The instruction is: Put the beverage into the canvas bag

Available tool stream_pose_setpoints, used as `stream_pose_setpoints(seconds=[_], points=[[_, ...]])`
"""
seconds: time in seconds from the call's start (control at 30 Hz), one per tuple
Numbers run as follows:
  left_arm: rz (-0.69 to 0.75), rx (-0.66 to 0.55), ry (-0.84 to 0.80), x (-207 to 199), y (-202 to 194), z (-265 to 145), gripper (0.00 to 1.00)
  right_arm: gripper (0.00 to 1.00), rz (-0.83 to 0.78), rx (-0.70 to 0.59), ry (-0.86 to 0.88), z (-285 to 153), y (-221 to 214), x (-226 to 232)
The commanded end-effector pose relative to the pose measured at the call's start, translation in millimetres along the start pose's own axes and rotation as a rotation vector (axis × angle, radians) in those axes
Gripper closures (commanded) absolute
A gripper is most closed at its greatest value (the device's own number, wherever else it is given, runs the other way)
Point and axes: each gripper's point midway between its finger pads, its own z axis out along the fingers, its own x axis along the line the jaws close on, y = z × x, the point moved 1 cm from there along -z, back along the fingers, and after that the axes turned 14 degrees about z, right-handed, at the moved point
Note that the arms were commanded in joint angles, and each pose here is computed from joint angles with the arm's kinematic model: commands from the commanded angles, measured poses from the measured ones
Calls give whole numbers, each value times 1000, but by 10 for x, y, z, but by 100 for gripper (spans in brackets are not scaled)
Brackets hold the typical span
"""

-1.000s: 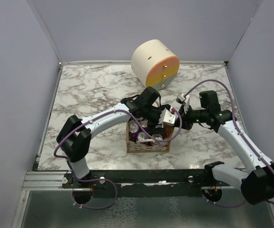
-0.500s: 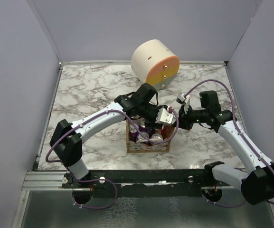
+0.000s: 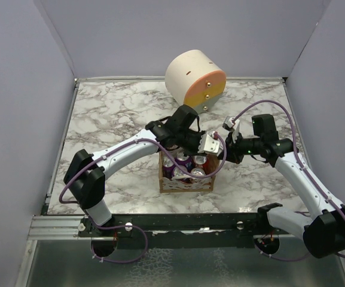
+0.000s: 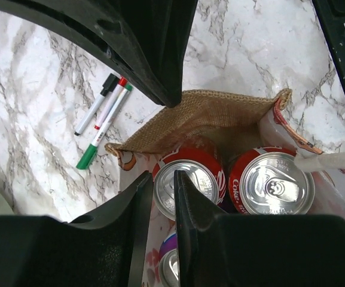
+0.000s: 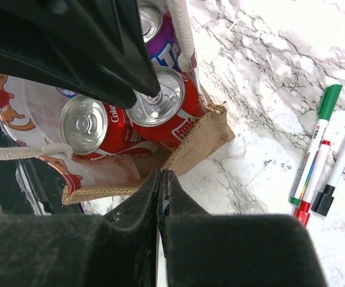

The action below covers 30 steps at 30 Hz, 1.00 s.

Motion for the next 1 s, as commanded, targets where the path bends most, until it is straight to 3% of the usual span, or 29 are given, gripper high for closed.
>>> stream_pose_setpoints(seconds=[0.0, 0.67, 0.97], points=[[-21, 38, -25, -56, -142, 117, 76, 99, -41, -33, -16, -46, 62, -31], [-84, 99, -101, -344, -479, 485, 85, 99, -45, -40, -21, -62, 70, -26], [-32, 55, -58, -110, -93, 215, 81, 99, -46, -43, -16, -67, 85, -18]])
